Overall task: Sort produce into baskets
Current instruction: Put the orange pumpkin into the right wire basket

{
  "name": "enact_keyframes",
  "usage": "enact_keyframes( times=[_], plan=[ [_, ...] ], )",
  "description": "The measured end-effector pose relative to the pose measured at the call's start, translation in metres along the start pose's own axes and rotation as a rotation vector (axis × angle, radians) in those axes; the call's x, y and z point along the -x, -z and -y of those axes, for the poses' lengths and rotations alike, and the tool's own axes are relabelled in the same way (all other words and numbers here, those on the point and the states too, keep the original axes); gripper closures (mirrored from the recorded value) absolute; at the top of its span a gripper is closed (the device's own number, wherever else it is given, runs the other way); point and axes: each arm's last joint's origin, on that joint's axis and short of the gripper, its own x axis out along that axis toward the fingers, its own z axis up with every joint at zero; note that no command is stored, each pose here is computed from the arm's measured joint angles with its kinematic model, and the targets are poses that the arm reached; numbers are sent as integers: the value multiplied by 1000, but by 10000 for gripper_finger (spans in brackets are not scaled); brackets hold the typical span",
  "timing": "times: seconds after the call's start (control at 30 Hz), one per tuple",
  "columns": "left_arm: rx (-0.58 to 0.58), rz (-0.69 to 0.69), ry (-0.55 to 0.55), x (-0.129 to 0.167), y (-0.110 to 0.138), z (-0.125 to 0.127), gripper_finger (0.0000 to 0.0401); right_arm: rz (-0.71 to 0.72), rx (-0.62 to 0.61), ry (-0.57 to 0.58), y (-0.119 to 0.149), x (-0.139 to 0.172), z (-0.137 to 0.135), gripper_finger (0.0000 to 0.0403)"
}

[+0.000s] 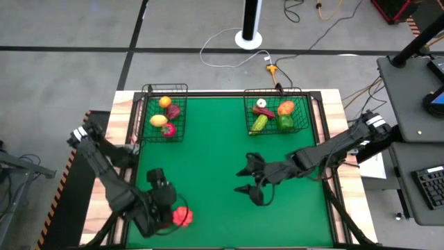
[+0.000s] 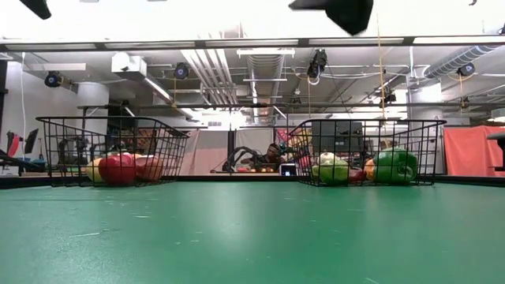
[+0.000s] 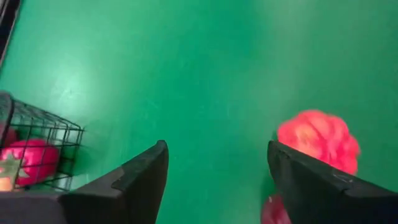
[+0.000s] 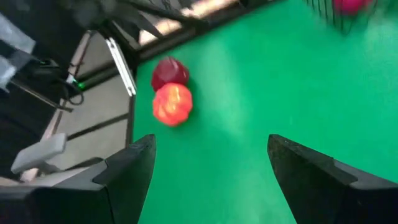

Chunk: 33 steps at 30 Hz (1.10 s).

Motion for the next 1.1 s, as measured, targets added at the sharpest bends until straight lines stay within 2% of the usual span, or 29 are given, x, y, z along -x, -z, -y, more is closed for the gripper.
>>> enact_keyframes(
  times=[0.17,0.4,0.57,0.83,1.1],
  plan=[
    [-139,-32,21,2,18,30,168,-94,-75,44,19,-38,-3,104],
    [-267,-22,57,4,43,57,191,-145,-130,89,23,-92,-16,104],
    [-324,5,86,8,54,67,213,-128,81,37,19,-124,-42,104],
    [-354,24,52,2,58,73,240,-78,450,54,34,-178,-76,104],
    [-369,39,29,-1,61,73,256,-77,525,88,41,-221,-87,97]
  ],
)
